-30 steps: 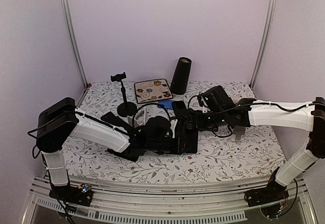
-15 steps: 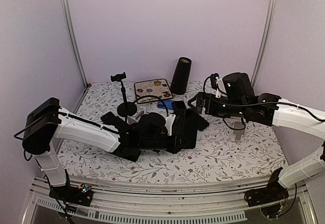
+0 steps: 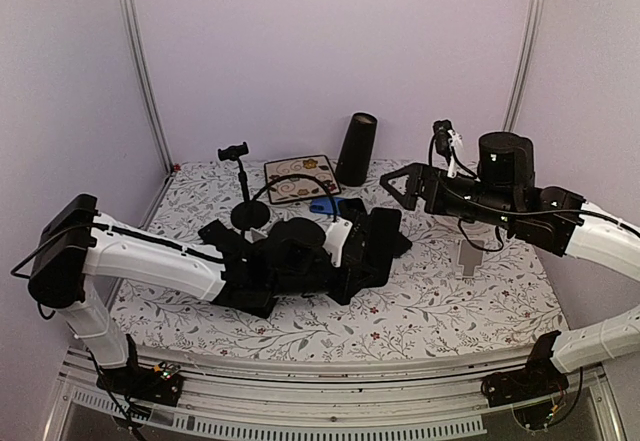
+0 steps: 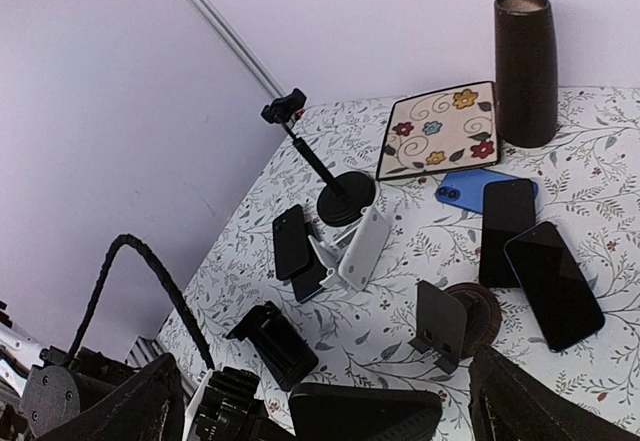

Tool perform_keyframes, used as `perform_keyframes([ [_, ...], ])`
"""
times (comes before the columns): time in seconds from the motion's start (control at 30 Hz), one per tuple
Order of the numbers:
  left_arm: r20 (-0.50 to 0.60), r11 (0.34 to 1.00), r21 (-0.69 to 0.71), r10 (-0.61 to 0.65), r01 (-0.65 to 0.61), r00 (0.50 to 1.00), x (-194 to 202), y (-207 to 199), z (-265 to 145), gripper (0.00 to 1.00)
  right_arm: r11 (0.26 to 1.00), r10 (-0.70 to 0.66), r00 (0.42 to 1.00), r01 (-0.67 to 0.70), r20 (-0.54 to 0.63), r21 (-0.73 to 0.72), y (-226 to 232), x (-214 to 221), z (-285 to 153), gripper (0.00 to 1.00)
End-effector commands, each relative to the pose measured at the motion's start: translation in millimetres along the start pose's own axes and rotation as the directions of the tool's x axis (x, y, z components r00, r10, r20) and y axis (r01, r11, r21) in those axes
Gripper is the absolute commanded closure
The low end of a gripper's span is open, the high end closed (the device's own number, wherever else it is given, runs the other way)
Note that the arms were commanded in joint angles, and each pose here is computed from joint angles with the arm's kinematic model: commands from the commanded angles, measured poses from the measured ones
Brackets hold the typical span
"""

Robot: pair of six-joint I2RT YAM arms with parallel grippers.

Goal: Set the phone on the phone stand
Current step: Pass from the right arm to the left, then pass from the left arm to the right

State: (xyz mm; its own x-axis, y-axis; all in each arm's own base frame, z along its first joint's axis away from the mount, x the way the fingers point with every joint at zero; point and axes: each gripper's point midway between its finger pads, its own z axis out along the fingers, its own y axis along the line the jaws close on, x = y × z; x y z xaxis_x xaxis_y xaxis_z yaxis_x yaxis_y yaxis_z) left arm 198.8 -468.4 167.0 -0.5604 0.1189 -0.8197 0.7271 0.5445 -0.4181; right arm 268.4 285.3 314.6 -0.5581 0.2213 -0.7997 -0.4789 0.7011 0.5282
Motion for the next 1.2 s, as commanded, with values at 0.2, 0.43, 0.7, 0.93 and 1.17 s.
perform_keyframes([
  [0.2,0.097,0.996,0.019,0.088,-0.090,0.991,-36.1,-29.8,-9.8,1.00,0.995,-0.005,0.990,-0.009,-0.142,-0.101,15.2,31.4,13.3,0.01],
  [0.43,0.101,0.995,0.012,0.099,-0.101,0.990,-37.9,-30.8,-8.9,1.00,0.996,0.007,0.982,-0.024,-0.187,-0.086,11.6,42.1,20.7,0.01],
  [0.7,0.110,0.995,-0.019,0.099,-0.097,0.989,-41.7,-27.0,-8.7,1.00,0.997,0.072,0.974,-0.069,-0.215,0.022,-10.5,55.6,27.0,0.01],
  [0.93,0.122,0.996,-0.031,0.090,-0.087,0.988,-46.8,-26.9,-6.3,1.00,0.989,0.116,0.972,-0.095,-0.202,0.109,-29.7,63.8,29.0,0.02],
  [1.17,0.110,0.996,-0.036,0.085,-0.082,0.990,-45.7,-26.6,-2.0,1.00,0.991,0.115,0.970,-0.097,-0.214,0.094,-27.2,65.7,29.7,0.08],
])
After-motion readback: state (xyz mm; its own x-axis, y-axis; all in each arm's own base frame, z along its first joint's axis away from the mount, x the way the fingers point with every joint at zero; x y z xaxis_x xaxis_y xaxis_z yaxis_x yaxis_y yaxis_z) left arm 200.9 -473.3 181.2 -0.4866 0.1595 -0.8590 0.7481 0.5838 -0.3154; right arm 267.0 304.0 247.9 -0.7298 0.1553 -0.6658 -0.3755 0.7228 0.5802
